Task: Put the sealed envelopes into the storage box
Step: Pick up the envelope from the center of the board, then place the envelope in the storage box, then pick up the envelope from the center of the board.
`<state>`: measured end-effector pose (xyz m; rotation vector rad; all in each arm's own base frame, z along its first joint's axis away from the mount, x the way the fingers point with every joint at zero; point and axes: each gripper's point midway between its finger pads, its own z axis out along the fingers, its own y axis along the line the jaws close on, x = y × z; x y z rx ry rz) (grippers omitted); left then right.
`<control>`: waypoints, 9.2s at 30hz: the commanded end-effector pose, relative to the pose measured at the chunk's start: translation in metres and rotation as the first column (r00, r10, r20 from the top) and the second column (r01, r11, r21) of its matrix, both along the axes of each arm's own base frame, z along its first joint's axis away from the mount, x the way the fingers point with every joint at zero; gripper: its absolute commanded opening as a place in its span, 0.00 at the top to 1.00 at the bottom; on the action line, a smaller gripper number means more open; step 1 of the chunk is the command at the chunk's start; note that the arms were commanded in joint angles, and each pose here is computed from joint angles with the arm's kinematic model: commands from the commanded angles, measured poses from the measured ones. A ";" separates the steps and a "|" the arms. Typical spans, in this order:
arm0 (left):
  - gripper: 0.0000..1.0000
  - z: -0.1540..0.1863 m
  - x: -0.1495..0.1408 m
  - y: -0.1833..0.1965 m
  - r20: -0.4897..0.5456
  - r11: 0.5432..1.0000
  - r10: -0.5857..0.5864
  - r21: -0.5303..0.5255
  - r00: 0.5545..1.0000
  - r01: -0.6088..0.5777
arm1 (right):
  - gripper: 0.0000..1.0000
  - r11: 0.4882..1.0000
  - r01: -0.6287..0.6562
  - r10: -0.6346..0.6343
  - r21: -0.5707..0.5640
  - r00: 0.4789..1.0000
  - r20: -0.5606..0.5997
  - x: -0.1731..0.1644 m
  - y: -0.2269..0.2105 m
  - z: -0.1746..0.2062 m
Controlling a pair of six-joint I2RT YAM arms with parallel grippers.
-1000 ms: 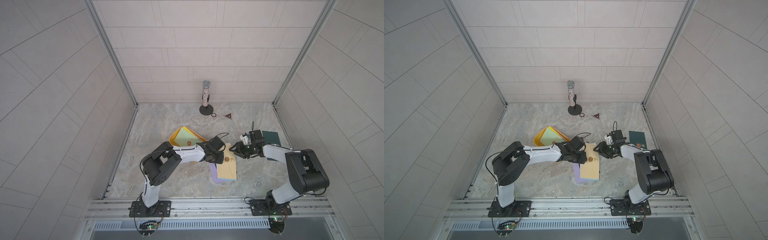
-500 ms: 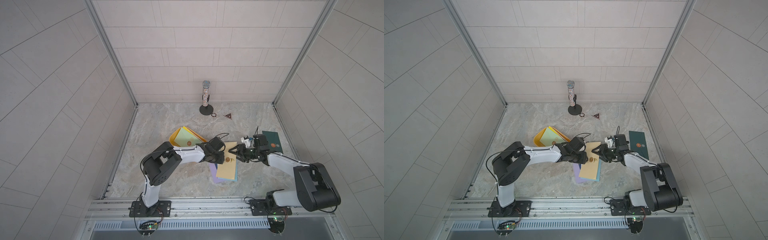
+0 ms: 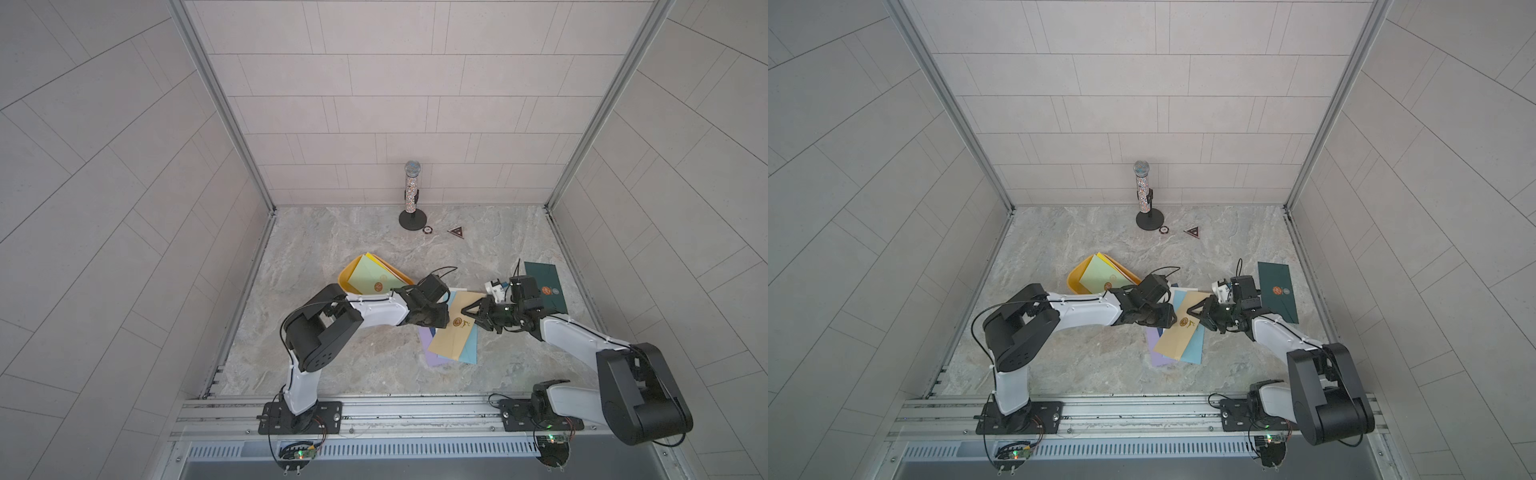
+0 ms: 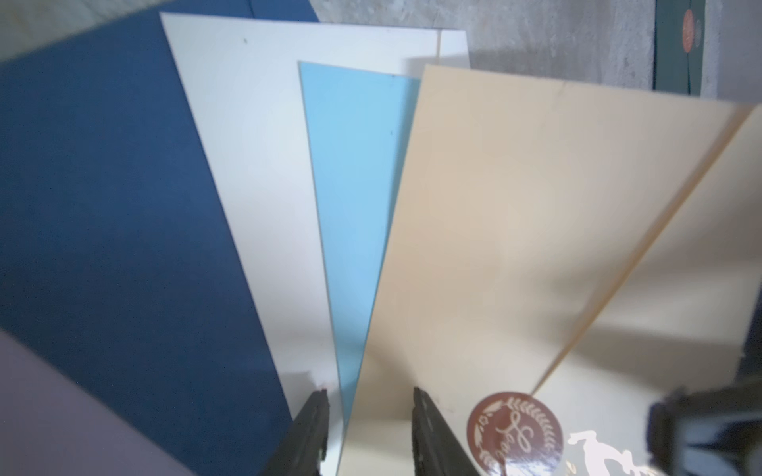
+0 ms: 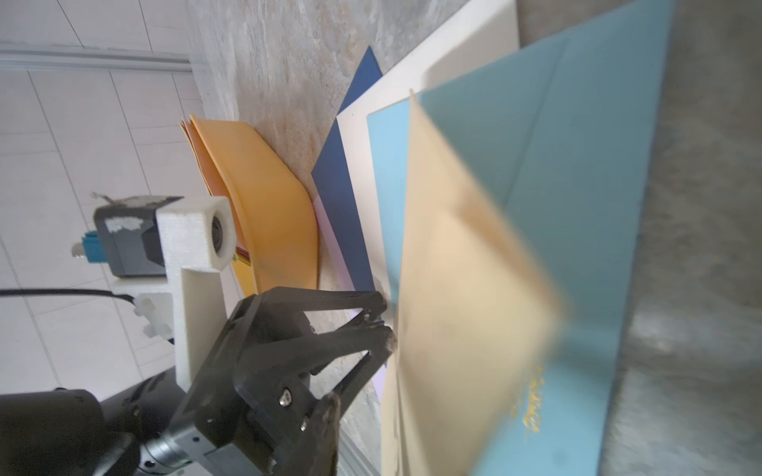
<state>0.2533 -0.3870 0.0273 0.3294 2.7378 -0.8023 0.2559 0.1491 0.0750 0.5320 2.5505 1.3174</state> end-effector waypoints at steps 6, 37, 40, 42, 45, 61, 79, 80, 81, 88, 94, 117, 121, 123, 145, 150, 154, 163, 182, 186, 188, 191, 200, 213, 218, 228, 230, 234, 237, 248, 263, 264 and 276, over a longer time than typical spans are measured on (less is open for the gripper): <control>0.57 0.028 -0.009 0.008 0.014 1.000 -0.001 -0.010 1.000 0.001 | 0.98 0.982 -0.049 0.066 -0.185 0.994 0.088 -0.005 -0.013 0.014; 0.32 0.170 -0.028 0.294 0.397 0.855 0.346 0.240 0.850 -0.460 | 1.00 0.495 -0.569 0.803 -0.657 0.588 0.097 0.100 0.172 0.138; 0.31 0.174 -0.029 0.295 0.412 0.857 0.348 0.223 0.842 -0.464 | 1.00 0.466 -0.603 0.821 -0.648 0.568 0.062 0.107 0.185 0.126; 0.31 0.174 -0.029 0.297 0.414 0.855 0.346 0.229 0.842 -0.464 | 1.00 0.434 -0.614 0.834 -0.659 0.551 0.035 0.108 0.191 0.119; 0.31 0.174 -0.029 0.297 0.414 0.854 0.342 0.236 0.843 -0.463 | 1.00 0.407 -0.638 0.847 -0.654 0.531 0.010 0.105 0.198 0.106; 0.30 0.175 -0.030 0.297 0.417 0.856 0.343 0.230 0.841 -0.463 | 0.65 0.374 -0.684 0.858 -0.627 0.511 -0.045 0.093 0.209 0.082; 0.30 0.174 -0.031 0.298 0.416 0.855 0.342 0.233 0.842 -0.463 | 0.51 0.454 -0.570 0.762 -0.685 0.646 -0.033 0.126 0.195 0.066; 0.30 0.174 -0.030 0.298 0.416 0.854 0.343 0.234 0.842 -0.464 | 0.52 0.460 -0.576 0.763 -0.675 0.646 -0.031 0.125 0.197 0.064; 0.30 0.174 -0.030 0.298 0.415 0.855 0.342 0.235 0.843 -0.463 | 0.53 0.468 -0.585 0.763 -0.662 0.646 -0.032 0.123 0.199 0.062; 0.30 0.174 -0.031 0.298 0.415 0.854 0.343 0.235 0.843 -0.464 | 0.56 0.476 -0.620 0.765 -0.623 0.641 -0.053 0.113 0.204 0.048; 0.30 0.173 -0.030 0.298 0.414 0.854 0.341 0.238 0.844 -0.462 | 0.65 0.467 -0.630 0.780 -0.621 0.624 -0.046 0.105 0.209 0.052; 0.30 0.172 -0.031 0.298 0.412 0.853 0.341 0.243 0.845 -0.463 | 0.67 0.458 -0.616 0.802 -0.641 0.597 -0.001 0.091 0.220 0.074; 0.30 0.172 -0.031 0.298 0.412 0.853 0.343 0.240 0.844 -0.464 | 0.67 0.460 -0.627 0.808 -0.629 0.589 0.003 0.088 0.225 0.073; 0.30 0.172 -0.031 0.299 0.411 0.853 0.343 0.241 0.844 -0.464 | 0.64 0.449 -0.589 0.793 -0.672 0.609 -0.004 0.095 0.218 0.072; 0.30 0.172 -0.032 0.299 0.411 0.853 0.343 0.241 0.845 -0.463 | 0.67 0.477 -0.605 0.787 -0.638 0.617 0.003 0.092 0.224 0.068; 0.29 0.172 -0.032 0.299 0.412 0.853 0.343 0.240 0.844 -0.464 | 0.75 0.500 -0.609 0.786 -0.616 0.617 0.028 0.089 0.228 0.076; 0.30 0.172 -0.031 0.299 0.411 0.853 0.343 0.240 0.845 -0.463 | 0.92 0.489 -0.599 0.785 -0.634 0.620 0.020 0.092 0.225 0.074; 0.30 0.172 -0.032 0.298 0.411 0.855 0.341 0.239 0.846 -0.461 | 1.00 0.471 -0.635 0.819 -0.613 0.573 0.035 0.092 0.217 0.095; 0.29 0.171 -0.032 0.299 0.410 0.852 0.340 0.247 0.846 -0.462 | 0.72 0.350 -0.707 0.837 -0.614 0.531 -0.135 0.084 0.228 0.045; 0.29 0.171 -0.032 0.300 0.412 0.851 0.343 0.245 0.844 -0.465 | 0.63 0.366 -0.685 0.836 -0.630 0.539 -0.100 0.089 0.230 0.054; 0.29 0.171 -0.033 0.300 0.412 0.852 0.341 0.245 0.845 -0.463 | 0.63 0.382 -0.664 0.831 -0.643 0.551 -0.075 0.094 0.230 0.062; 0.29 0.171 -0.033 0.300 0.411 0.851 0.342 0.245 0.845 -0.464 | 0.64 0.425 -0.660 0.824 -0.620 0.566 -0.038 0.097 0.232 0.073; 0.29 0.169 -0.033 0.300 0.408 0.851 0.343 0.247 0.846 -0.464 | 0.68 0.521 -0.599 0.773 -0.608 0.633 0.038 0.114 0.236 0.080; 0.29 0.170 -0.033 0.300 0.412 0.850 0.345 0.245 0.843 -0.467 | 0.87 0.696 -0.261 0.488 -0.669 0.855 0.174 0.177 0.230 0.057; 0.29 0.169 -0.033 0.300 0.410 0.850 0.343 0.247 0.845 -0.465 | 0.88 0.694 -0.284 0.493 -0.661 0.857 0.149 0.176 0.240 0.043; 0.29 0.168 -0.033 0.300 0.406 0.850 0.343 0.249 0.847 -0.464 | 0.88 0.685 -0.370 0.560 -0.628 0.819 0.127 0.157 0.273 0.024; 0.29 0.168 -0.033 0.300 0.407 0.849 0.343 0.252 0.847 -0.465 | 0.88 0.683 -0.380 0.567 -0.623 0.814 0.125 0.156 0.276 0.025; 0.29 0.168 -0.033 0.301 0.408 0.847 0.343 0.254 0.846 -0.466 | 0.88 0.684 -0.371 0.575 -0.628 0.804 0.151 0.158 0.276 0.038; 0.29 0.168 -0.032 0.301 0.409 0.847 0.343 0.255 0.846 -0.467 | 0.87 0.695 -0.366 0.581 -0.619 0.793 0.184 0.157 0.275 0.057; 0.29 0.167 -0.033 0.298 0.398 0.855 0.341 0.245 0.852 -0.457 | 0.65 0.762 -0.190 0.455 -0.619 0.838 0.302 0.137 0.179 0.140; 0.31 0.128 -0.069 0.114 0.208 0.992 -0.050 0.124 0.977 0.024 | 0.48 0.840 0.093 -0.009 -0.535 0.987 0.158 0.003 -0.057 0.001; 0.31 0.122 -0.069 0.101 0.193 0.991 -0.070 0.130 0.979 0.045 | 0.47 0.853 0.089 -0.013 -0.514 0.989 0.149 -0.001 -0.058 -0.004; 0.50 0.043 -0.035 0.003 0.072 0.961 -0.156 0.242 0.985 0.134 | 0.46 0.923 0.025 -0.025 -0.384 1.000 0.006 -0.021 -0.047 -0.051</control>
